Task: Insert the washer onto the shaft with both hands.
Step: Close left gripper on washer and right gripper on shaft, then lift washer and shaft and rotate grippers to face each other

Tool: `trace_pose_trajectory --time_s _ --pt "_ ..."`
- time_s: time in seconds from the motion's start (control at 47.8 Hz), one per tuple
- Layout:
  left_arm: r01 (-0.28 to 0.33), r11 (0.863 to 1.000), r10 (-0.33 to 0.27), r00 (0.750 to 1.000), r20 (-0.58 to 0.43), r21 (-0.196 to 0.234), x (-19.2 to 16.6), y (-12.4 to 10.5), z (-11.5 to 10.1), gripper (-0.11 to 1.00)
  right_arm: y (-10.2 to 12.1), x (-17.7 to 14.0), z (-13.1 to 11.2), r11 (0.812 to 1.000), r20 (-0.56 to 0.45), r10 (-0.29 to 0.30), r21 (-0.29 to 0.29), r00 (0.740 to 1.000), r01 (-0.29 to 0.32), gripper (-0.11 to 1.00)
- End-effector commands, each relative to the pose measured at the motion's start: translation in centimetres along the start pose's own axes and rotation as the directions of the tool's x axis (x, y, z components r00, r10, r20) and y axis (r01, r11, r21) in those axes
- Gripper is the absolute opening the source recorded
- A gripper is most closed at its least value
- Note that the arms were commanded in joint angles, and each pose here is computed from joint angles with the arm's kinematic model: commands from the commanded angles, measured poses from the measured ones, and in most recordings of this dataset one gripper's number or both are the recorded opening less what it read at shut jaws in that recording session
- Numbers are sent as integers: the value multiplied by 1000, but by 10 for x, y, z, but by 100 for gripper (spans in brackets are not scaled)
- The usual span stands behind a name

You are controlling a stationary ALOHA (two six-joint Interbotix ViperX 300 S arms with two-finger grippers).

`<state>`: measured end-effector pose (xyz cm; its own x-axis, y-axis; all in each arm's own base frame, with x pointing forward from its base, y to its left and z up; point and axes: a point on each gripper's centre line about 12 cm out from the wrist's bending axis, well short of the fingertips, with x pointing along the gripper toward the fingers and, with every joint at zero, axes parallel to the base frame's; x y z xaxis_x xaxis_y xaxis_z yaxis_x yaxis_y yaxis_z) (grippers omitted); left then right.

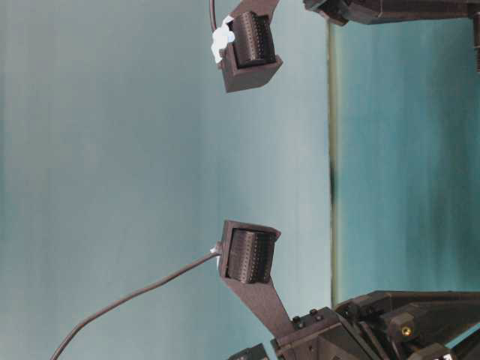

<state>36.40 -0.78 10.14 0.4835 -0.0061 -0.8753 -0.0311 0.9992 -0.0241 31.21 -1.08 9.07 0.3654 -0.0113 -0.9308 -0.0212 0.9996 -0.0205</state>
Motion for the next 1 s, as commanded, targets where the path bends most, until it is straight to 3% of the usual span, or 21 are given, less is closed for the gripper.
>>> trace_pose_trajectory --time_s 0.0,0.377,0.795,0.983 --pt "3 1000 -3 999 35 4 -6 -2 7 37 -2 -1 -1 1000 -6 -3 -25 1000 3 1" --pt "7 1000 -9 994 113 18 -24 -2 17 37 2 -13 4 999 38 -1 -54 999 3 0" --pt "18 1000 -25 943 332 25 -69 -2 18 37 2 -43 10 999 211 -8 -45 977 18 0" --pt "18 1000 -23 929 369 18 -78 0 14 37 2 -49 8 1000 276 -9 -18 961 14 0"
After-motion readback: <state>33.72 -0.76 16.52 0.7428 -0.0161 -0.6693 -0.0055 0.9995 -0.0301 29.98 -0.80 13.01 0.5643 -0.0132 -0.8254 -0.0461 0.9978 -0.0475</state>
